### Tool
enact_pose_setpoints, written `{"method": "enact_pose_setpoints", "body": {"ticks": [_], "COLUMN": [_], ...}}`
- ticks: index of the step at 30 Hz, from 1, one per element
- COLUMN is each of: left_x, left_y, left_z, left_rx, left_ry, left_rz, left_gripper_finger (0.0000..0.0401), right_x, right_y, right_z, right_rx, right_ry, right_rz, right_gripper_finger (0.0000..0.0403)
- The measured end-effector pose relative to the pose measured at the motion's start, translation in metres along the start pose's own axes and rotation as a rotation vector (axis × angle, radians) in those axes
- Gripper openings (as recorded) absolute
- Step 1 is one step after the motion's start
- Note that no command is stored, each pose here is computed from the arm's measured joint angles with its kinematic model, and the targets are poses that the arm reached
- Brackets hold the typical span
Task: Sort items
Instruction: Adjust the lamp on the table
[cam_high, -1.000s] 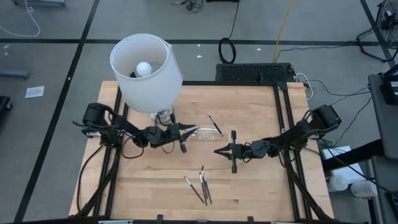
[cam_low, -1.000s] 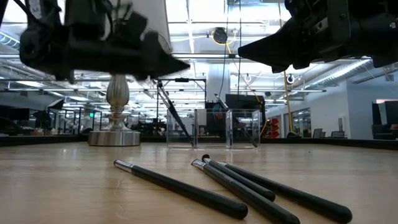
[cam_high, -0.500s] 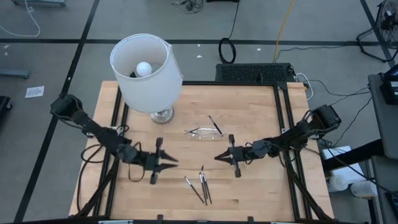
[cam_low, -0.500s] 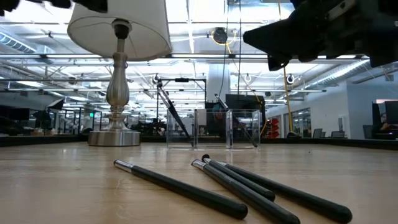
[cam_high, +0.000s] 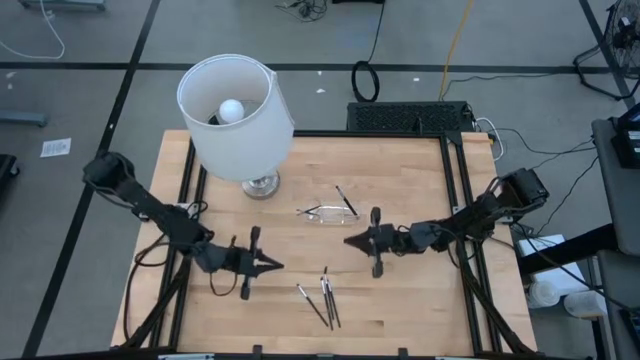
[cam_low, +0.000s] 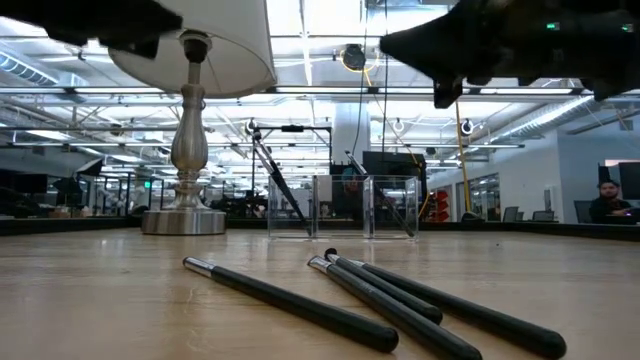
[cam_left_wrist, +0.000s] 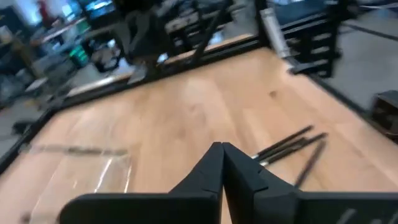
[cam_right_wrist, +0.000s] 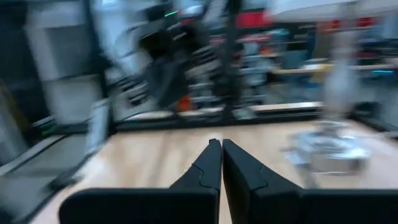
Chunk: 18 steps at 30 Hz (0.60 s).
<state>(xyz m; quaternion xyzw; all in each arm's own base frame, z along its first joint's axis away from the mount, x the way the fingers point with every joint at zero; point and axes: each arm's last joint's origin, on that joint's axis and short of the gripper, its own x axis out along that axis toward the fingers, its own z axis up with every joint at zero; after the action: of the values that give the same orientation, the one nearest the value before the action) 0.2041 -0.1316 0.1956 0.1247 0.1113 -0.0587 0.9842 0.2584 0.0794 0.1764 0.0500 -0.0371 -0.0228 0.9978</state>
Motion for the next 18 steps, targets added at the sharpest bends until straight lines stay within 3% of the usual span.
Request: {"method": "enact_pose_setpoints", "body": {"ticks": [3,7,10,18], "left_x": [0.004,0.006,0.007,0.009], "left_y": [-0.003,-0.004,-0.001,0.002], "left_z": [-0.018,-0.044,-0.050,-0.050], "left_rx": [-0.005,0.035,0.027,0.024], "left_ry": [0.059,0.145,0.151,0.147], "left_rz": [0.040,0.076,0.091,0.096], "left_gripper_finger": [0.0005,0.0010,0.0004,0.0008], "right_x": [0.003,0.001,-0.001,0.000], "right_y": [-0.004,0.000,0.003,0.003], "right_z": [-0.004,-0.012,-0.018,-0.015], "right_rx": [0.016,-0.007,-0.030,-0.020], "right_ry": [0.052,0.133,0.193,0.168], "right_rz": [-0.049,-0.006,0.017,0.022], "right_gripper_finger": [0.0000,0.0000,0.0000,0.0000]}}
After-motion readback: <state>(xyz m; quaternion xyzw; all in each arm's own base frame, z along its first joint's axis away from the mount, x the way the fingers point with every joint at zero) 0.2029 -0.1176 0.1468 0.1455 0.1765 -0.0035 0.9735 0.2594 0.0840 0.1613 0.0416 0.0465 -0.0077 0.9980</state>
